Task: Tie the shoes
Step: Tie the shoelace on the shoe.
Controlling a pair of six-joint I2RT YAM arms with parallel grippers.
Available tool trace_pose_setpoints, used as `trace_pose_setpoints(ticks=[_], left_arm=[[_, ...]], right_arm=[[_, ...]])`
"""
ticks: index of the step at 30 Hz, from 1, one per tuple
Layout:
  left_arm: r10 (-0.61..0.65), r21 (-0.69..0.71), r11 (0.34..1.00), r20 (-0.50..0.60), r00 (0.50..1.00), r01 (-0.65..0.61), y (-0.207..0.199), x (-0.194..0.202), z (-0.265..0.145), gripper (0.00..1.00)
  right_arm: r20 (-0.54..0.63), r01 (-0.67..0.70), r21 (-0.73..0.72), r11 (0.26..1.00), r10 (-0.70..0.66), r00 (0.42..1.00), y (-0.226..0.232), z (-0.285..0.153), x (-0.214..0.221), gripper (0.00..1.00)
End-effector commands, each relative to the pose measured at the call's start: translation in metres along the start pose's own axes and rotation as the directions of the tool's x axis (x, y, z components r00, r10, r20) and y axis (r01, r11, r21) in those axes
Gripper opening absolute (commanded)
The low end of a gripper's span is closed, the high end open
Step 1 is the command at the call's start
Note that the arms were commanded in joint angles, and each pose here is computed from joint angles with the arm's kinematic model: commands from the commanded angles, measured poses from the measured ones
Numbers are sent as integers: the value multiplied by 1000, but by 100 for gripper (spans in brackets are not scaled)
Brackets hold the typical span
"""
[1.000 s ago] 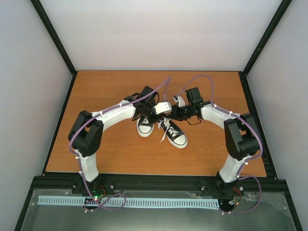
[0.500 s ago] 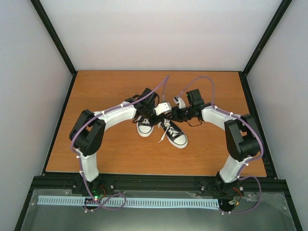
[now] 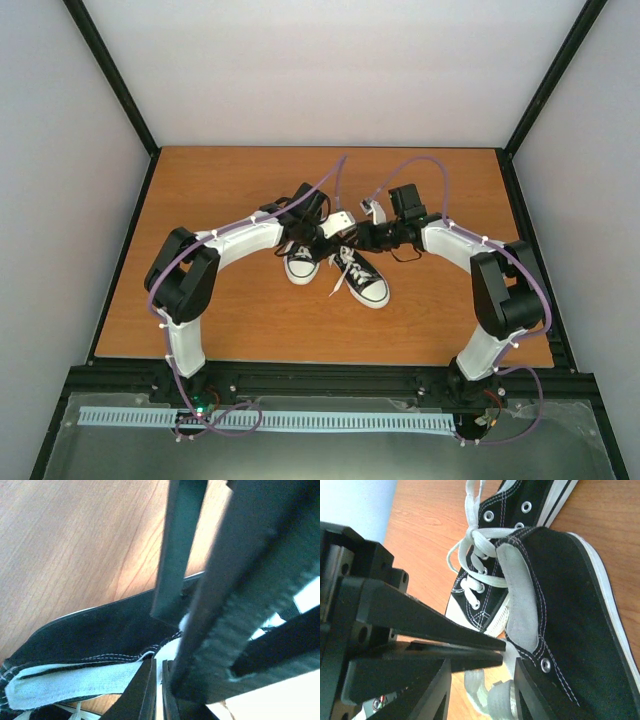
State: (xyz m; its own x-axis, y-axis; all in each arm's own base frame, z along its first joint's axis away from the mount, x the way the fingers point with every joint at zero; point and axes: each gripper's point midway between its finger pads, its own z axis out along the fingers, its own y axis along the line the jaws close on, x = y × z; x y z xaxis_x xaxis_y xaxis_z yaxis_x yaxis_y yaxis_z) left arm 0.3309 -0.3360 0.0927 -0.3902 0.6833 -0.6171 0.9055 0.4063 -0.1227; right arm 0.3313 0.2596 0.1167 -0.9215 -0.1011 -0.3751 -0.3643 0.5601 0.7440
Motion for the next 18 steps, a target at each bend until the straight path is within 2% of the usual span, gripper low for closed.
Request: trace_pose_setpoints(ticks=[1,3,12,14,18], left_arm=[[-10,-6,1000,103,995,10,5,-30,-3,8],[-23,-2,1000,102,995,23,4,-30,-3,8],[-8,1,1000,90,996,8,2,-27,-5,8],[46,21,999,91,995,-48,0,-28,-11,9],[242,128,959,98,965,-253,-22,-23,-25,22]], right_arm=[[-50,45,-41,998,-47,998,14,3,17,39],[-45,70,-37,997,-71,996,15,0,17,44],[-35,117,-11,993,-117,993,13,-4,19,50],[-20,126,-3,992,-126,992,16,-7,14,49],[-21,97,52,994,-96,995,7,-8,15,36]])
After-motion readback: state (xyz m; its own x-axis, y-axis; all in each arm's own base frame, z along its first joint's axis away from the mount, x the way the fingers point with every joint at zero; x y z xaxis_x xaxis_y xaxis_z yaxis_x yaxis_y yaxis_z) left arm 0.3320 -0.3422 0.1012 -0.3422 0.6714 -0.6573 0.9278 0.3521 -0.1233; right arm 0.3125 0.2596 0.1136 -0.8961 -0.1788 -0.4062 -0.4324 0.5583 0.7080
